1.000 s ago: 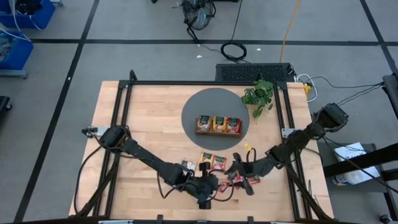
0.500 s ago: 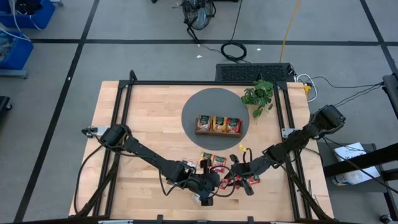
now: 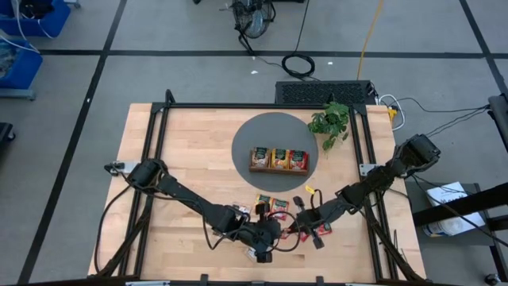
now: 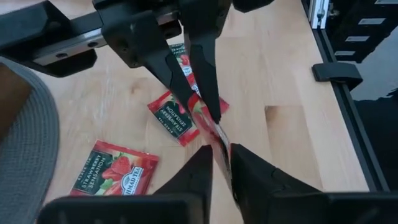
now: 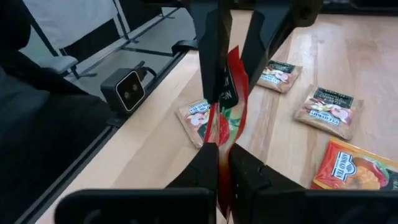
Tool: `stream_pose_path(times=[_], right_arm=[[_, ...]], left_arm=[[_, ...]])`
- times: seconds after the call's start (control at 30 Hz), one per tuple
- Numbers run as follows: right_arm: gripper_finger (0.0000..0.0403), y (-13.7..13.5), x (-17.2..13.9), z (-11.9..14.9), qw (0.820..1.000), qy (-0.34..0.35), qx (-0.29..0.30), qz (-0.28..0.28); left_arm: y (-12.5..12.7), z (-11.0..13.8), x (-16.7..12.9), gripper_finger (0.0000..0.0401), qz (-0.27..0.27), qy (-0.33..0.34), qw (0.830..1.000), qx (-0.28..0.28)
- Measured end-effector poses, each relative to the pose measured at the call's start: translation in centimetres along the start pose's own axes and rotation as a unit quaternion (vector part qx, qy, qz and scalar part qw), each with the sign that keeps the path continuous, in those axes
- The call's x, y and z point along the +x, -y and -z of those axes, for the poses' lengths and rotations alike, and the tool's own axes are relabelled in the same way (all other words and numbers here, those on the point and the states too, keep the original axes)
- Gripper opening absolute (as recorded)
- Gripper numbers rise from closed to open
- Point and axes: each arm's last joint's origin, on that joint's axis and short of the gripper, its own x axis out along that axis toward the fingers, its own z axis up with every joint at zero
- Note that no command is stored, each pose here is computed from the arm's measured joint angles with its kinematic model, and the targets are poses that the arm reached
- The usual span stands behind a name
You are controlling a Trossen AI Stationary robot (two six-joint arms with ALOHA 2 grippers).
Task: Pick & Place Tea
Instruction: Put the red tea bag into the right section of the wooden organizer
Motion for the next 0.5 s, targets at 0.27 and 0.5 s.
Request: stream_pose_path(times=[0.27, 0.5], right_arm=[[0.0005, 0.9, -4.0, 3.7, 0.993, 0.109, 0.017, 0.053], [0.0005, -1.5, -5.7, 4.7, 0.984, 0.141, -0.02, 0.104]], left_arm=[[-0.3, -0.4, -1.2, 0.0141, -0.074, 0.012, 0.997, 0.034], [-0.4, -1.1, -1.4, 0.0208, -0.127, 0.059, 0.99, 0.011]])
